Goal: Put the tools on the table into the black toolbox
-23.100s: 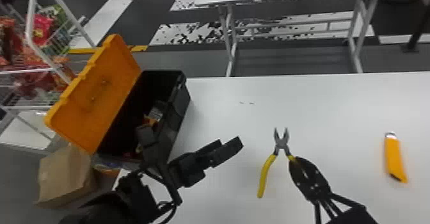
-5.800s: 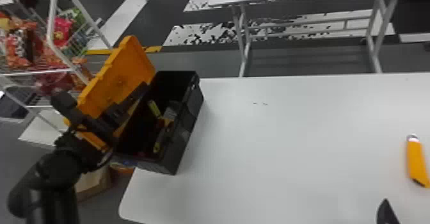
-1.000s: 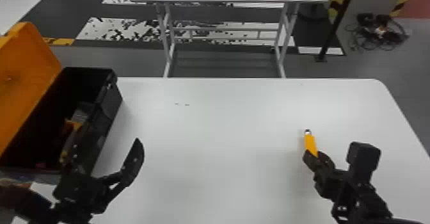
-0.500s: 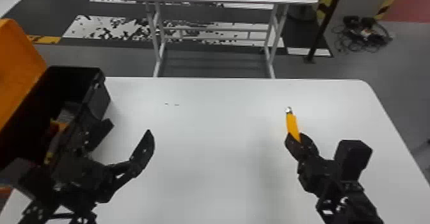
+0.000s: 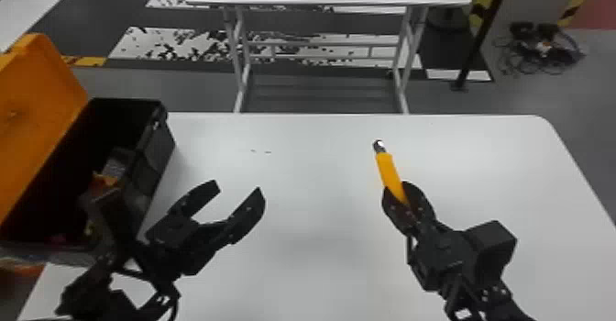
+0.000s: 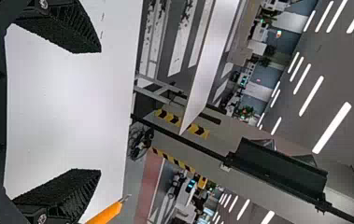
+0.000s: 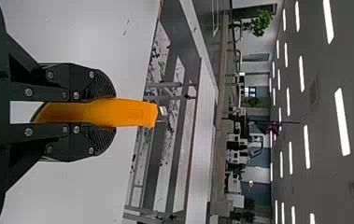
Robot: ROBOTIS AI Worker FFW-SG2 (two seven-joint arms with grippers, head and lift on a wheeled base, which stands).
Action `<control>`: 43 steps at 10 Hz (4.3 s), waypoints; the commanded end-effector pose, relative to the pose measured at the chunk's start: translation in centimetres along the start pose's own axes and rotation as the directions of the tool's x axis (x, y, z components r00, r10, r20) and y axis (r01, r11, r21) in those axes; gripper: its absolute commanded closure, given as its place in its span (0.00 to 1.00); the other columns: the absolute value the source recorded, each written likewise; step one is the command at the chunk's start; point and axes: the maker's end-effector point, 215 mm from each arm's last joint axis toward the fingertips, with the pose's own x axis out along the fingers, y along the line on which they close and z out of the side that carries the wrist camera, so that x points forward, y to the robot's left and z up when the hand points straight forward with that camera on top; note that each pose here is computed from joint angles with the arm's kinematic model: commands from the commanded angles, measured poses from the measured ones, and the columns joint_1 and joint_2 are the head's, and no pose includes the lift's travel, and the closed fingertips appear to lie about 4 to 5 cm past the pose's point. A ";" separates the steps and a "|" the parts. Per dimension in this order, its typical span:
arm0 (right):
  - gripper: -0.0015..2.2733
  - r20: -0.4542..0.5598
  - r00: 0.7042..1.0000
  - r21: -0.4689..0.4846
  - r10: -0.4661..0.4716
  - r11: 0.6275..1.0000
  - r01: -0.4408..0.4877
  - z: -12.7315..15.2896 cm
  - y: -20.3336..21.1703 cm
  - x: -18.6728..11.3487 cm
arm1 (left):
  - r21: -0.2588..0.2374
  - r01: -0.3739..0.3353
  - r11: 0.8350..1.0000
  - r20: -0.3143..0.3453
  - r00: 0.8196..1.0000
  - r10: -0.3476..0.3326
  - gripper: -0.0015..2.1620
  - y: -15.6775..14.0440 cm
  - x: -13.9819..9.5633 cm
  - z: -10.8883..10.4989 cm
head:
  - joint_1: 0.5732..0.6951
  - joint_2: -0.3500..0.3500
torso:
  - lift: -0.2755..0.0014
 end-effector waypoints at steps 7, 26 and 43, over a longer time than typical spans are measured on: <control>0.95 0.121 0.973 -0.088 0.194 0.979 -0.185 2.7 9.6 -2.8 | -0.299 0.203 0.932 -0.111 0.963 -0.245 0.04 -6.4 2.2 -0.7 | 1.00 0.60 | 0.72; 0.13 0.120 0.950 -0.059 0.288 0.957 -0.283 3.4 14.5 -2.3 | -0.442 0.309 0.842 -0.103 0.915 -0.390 0.99 -7.9 3.3 -0.6 | 1.00 0.70 | 0.72; 0.03 0.093 0.994 0.063 0.056 0.996 -0.062 -1.4 1.5 -5.9 | -0.163 -0.330 0.930 0.140 0.925 0.353 0.99 23.6 -11.3 15.5 | 1.00 1.00 | 0.72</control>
